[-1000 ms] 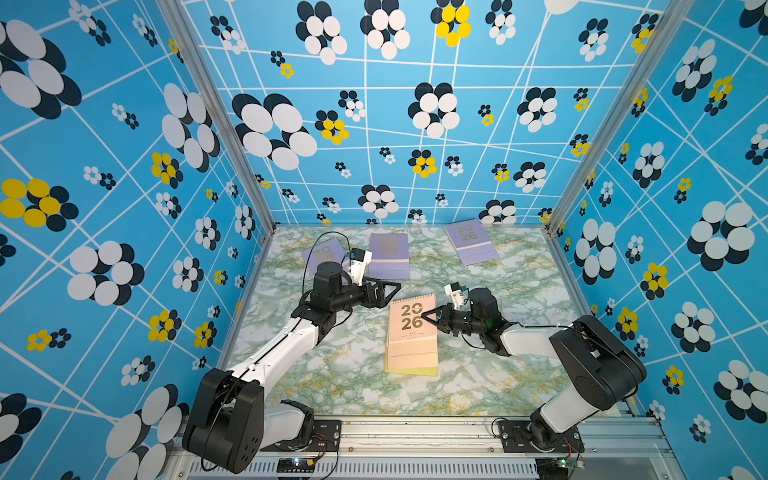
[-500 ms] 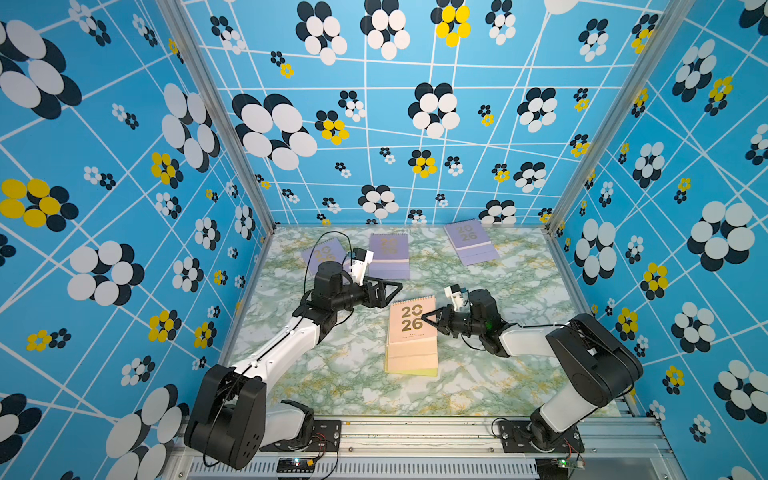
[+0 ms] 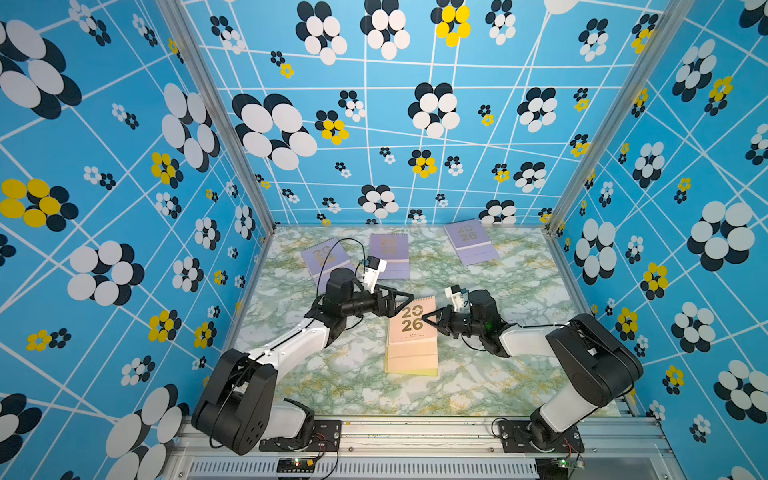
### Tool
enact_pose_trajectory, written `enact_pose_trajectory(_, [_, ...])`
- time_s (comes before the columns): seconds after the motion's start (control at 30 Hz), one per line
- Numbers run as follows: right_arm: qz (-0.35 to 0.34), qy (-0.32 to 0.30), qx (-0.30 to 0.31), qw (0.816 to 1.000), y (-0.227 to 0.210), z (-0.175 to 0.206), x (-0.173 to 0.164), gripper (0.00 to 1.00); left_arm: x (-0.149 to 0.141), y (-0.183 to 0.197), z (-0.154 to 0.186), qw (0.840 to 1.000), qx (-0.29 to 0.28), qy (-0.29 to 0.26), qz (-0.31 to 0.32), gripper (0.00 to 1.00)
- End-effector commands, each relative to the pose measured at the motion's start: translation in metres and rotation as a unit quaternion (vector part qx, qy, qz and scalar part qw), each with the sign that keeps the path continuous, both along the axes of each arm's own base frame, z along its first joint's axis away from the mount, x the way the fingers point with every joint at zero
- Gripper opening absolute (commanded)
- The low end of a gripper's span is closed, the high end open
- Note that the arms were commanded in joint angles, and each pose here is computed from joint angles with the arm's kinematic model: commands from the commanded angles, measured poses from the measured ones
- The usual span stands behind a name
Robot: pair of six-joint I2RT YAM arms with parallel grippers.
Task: Stack the calendars
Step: Place the calendar at the calendar.
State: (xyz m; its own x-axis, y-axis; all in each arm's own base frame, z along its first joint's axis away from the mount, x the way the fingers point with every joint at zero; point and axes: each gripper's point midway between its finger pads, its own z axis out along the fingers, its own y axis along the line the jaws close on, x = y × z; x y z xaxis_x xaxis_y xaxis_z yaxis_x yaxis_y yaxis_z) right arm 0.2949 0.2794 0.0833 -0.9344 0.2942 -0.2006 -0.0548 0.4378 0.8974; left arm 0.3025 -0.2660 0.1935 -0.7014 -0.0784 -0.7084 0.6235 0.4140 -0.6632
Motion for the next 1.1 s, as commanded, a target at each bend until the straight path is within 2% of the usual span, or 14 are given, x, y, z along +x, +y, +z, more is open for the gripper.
enact_pose_trajectory(0.0, [-0.009,0.021,-0.038,0.999,-0.009,-0.022,-0.007,0.0,-0.011,-0.014,-0.011,0.999,-0.015,0.011,-0.026,1.0])
enact_pose_trajectory(0.63, [-0.018,0.029,-0.071,0.997,-0.016,-0.037,-0.012,0.0,-0.027,-0.038,-0.05,0.998,0.003,0.046,-0.041,1.0])
enact_pose_trajectory(0.8, [-0.02,0.033,-0.08,0.996,-0.018,-0.04,-0.013,0.06,-0.027,-0.039,-0.055,0.998,0.003,0.052,-0.038,1.0])
enact_pose_trajectory(1.07, [-0.023,0.04,-0.09,0.995,-0.02,-0.046,-0.014,0.09,-0.026,-0.039,-0.062,0.998,0.004,0.058,-0.034,1.0])
